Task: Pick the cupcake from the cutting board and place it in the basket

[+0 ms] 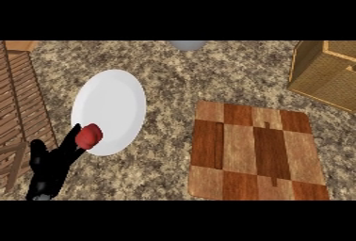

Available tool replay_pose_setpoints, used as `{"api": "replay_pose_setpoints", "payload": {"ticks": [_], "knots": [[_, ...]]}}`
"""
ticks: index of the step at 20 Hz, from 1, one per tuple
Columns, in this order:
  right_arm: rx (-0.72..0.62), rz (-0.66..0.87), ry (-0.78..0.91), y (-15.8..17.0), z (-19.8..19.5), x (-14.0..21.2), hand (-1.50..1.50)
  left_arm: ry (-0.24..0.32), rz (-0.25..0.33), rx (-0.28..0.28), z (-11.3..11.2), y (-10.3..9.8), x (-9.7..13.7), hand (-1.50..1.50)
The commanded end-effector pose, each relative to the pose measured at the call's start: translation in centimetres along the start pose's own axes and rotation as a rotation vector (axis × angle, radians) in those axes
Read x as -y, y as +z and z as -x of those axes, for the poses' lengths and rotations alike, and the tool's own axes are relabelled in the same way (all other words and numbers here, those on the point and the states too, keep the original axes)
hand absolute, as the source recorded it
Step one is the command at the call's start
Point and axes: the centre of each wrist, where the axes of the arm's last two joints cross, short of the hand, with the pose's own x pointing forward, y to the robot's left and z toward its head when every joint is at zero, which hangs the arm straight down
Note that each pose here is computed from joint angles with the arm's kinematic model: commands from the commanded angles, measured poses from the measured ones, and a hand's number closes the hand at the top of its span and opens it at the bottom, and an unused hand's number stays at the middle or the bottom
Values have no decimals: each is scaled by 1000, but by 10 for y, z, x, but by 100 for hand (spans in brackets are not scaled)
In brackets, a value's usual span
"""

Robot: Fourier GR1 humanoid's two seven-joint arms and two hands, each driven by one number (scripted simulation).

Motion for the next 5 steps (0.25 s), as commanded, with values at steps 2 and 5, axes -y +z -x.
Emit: {"api": "replay_pose_setpoints", "payload": {"ticks": [2, 5], "knots": [[-73, 94, -62, -11, 7, 26, -150, -7, -2, -116, 18, -2, 5, 0], [-72, 92, -28, -20, 43, 58, -150, 13, -12, -149, 38, 13, 10, 0]]}}
